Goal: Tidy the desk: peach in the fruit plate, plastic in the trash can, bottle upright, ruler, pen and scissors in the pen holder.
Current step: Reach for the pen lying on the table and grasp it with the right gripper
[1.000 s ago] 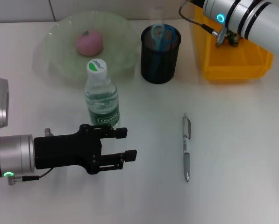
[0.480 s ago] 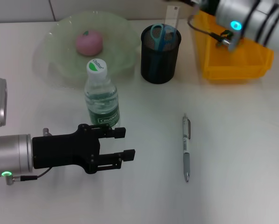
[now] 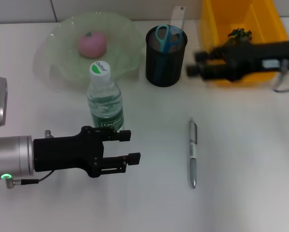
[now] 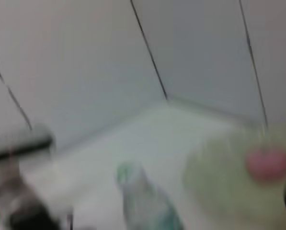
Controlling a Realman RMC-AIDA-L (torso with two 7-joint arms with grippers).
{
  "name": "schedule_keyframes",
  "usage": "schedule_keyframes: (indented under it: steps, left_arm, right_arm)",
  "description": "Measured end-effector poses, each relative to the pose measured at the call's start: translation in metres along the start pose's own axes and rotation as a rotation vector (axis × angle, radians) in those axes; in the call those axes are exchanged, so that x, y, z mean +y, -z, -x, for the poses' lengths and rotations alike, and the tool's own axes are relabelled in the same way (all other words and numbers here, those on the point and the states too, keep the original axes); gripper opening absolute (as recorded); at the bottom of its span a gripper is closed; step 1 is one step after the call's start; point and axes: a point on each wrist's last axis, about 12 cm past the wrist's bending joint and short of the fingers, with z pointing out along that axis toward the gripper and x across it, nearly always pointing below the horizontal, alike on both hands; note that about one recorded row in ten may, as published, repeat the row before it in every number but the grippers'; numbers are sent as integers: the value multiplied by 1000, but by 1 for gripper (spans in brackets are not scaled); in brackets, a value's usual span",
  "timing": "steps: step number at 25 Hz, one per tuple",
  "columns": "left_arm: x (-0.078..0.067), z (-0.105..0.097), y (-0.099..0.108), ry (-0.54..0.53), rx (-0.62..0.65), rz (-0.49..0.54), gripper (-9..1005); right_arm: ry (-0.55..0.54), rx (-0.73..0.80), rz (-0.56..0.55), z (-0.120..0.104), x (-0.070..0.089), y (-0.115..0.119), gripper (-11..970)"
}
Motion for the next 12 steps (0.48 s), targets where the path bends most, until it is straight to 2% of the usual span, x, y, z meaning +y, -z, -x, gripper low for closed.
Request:
schedule_keyframes:
  steps: [1,2,3,5,8,10,11,12]
  left_arm:
    - [0,0,0,0,0,0,664]
    - [0,1,0,2,1,0,664]
    - [1,2,0,3,1,0,664]
    - [2,3,0,11,4,1,664]
    - [2,4,0,15,5,0,664]
    - [1,3,1,18,5,2,664]
    - [1,3,1,18,5,2,664]
    - [1,2,1,20,6,3,664]
  right_arm:
    - [0,0,0,0,0,0,573]
    - [-38,112,-23,4,5,7,573]
    - [-38,112,-23,4,5,7,573]
    - [-67,234,-71,20,13,9,573]
    - [-100,313,-112,30,17,7,572]
    - [-147,450,-174,47,24,-4,572]
    - [-147,450,-174,47,24,-4,572]
    - [-161,545,-212,55,30,-16,573]
